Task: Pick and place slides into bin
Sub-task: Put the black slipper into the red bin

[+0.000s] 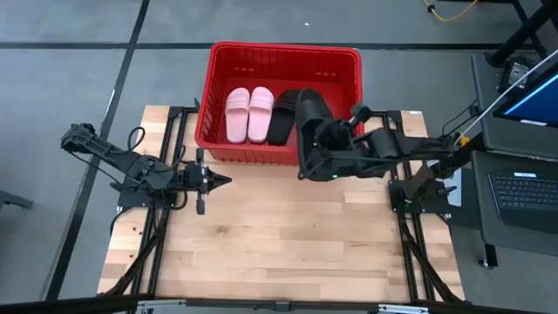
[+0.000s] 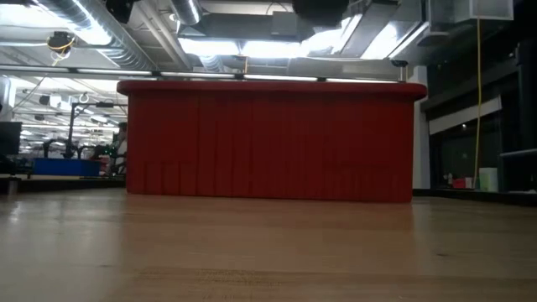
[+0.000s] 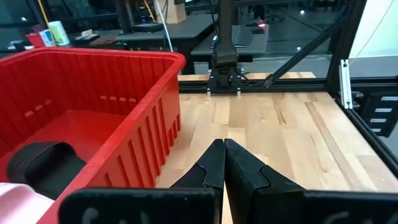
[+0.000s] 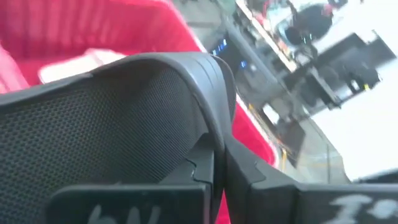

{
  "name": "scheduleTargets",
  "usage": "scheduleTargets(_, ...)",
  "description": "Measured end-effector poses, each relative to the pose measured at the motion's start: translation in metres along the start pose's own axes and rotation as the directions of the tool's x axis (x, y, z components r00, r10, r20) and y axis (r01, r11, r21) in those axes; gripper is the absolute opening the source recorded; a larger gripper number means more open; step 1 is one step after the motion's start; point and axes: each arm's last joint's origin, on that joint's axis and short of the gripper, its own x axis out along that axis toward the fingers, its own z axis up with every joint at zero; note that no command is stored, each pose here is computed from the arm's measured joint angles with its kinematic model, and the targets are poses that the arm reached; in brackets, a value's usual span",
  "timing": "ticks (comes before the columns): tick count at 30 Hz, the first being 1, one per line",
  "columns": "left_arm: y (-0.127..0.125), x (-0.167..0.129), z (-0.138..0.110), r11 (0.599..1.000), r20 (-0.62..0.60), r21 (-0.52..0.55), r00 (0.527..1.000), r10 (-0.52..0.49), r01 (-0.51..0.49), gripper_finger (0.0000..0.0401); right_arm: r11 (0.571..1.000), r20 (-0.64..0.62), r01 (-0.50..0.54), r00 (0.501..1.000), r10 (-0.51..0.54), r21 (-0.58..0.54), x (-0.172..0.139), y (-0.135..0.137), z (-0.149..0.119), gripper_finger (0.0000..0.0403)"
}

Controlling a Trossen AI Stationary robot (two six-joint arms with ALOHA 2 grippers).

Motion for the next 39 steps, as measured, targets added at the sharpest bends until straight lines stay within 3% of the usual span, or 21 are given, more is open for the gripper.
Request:
scheduleTargets(6,0.000,0.000,0.000,1.000,-0.004,0.003,1.000,0.002,-0.002,0.0002,0.998,-0.099,0.058,0.993,-0.056,0.016,0.024,0.010,-0.039,0.0016)
scheduleTargets(13,0.000,0.000,0.000,1.000,-0.003,0.010,1.000,0.006,-0.006,0.0002,0.991,-0.072,0.097,0.993,-0.090,0.095,0.031,-0.018,-0.073,0.0016)
scheduleTargets(19,0.000,0.000,0.000,1.000,0.004,0.005,1.000,0.011,-0.011,0.0002,0.994,-0.058,0.108,0.993,-0.106,0.033,0.051,-0.032,-0.088,0.0016)
scheduleTargets(23,0.001,0.000,0.000,0.999,0.006,0.004,0.999,0.044,-0.044,0.0002,0.999,-0.102,0.043,0.994,-0.043,-0.004,0.080,-0.036,-0.094,0.0016)
scheduleTargets(26,0.002,0.000,0.001,0.998,0.008,-0.004,0.998,0.068,-0.068,0.0002,0.999,-0.111,0.049,0.993,-0.050,-0.013,0.101,-0.043,-0.094,0.0016)
scheduleTargets(30,0.002,0.000,0.001,0.996,0.009,-0.031,0.997,0.083,-0.082,0.0002,0.997,-0.104,-0.073,0.992,0.074,0.017,0.123,-0.059,-0.093,0.0016)
scheduleTargets(33,0.002,0.000,0.001,0.995,0.009,-0.049,0.996,0.084,-0.083,0.0002,0.994,-0.110,-0.105,0.988,0.108,0.031,0.136,-0.071,-0.096,0.0016)
scheduleTargets(39,0.003,0.000,0.001,0.992,0.011,-0.065,0.994,0.111,-0.110,0.0002,0.986,-0.033,-0.162,0.986,0.163,0.034,0.154,-0.091,-0.094,0.0016)
